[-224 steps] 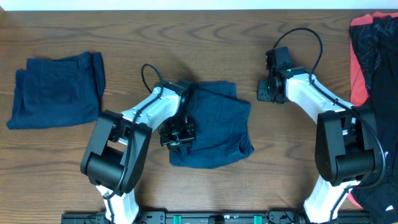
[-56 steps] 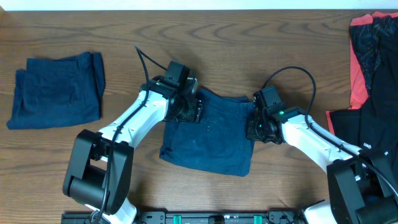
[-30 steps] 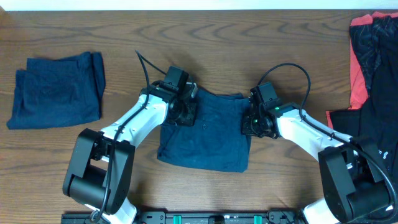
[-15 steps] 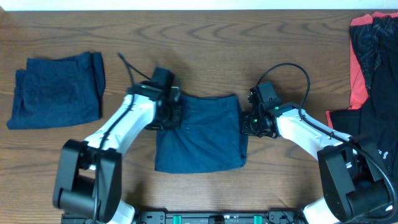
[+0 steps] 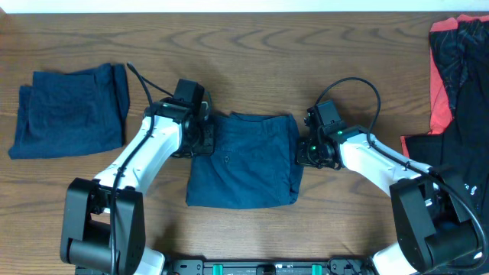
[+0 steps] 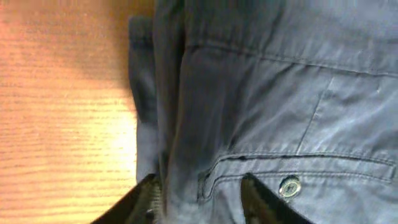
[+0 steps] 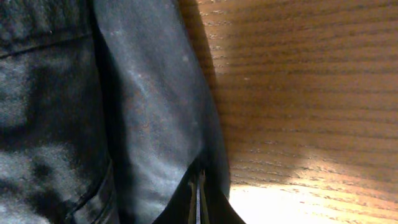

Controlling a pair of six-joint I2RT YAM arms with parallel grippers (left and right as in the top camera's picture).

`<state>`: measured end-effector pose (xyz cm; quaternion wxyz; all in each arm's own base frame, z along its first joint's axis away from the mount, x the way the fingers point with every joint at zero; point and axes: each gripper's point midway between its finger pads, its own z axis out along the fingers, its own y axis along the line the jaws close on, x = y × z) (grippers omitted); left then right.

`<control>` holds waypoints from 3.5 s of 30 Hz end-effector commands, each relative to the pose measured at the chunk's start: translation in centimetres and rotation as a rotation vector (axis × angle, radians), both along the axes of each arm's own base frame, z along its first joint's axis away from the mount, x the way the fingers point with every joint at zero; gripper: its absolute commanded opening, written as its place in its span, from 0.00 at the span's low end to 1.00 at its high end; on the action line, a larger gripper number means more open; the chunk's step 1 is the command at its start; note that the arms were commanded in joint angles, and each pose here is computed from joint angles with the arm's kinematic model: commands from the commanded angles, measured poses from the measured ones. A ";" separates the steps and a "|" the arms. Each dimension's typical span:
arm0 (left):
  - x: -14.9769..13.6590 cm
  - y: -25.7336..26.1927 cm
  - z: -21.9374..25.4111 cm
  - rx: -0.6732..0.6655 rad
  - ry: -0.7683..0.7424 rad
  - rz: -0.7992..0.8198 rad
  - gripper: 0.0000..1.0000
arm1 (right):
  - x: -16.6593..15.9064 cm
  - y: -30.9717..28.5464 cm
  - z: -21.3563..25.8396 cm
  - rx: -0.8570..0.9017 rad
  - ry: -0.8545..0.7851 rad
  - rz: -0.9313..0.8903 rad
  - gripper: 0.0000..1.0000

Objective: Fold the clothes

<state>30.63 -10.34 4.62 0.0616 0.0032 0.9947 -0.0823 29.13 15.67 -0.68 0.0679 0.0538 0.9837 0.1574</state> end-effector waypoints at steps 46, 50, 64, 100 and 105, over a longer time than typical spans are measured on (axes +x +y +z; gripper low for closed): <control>-1.7 0.3 -5.0 -0.007 -0.053 0.010 0.41 | 2.3 0.5 -0.4 0.081 0.020 0.194 0.03; -1.5 0.2 -5.9 -0.021 -0.087 0.026 0.41 | 2.2 0.6 -0.5 0.080 0.021 0.194 0.03; 0.7 -1.6 0.6 -0.138 -0.236 0.019 0.93 | 2.3 0.4 -0.5 0.072 0.019 0.192 0.06; 0.9 -8.6 -3.1 -0.532 -0.104 -0.077 0.06 | 2.2 0.3 -0.6 0.065 0.023 0.191 0.07; 1.3 -8.5 -2.2 -0.524 -0.146 -0.101 0.06 | 2.2 0.2 0.3 0.067 0.015 0.188 0.08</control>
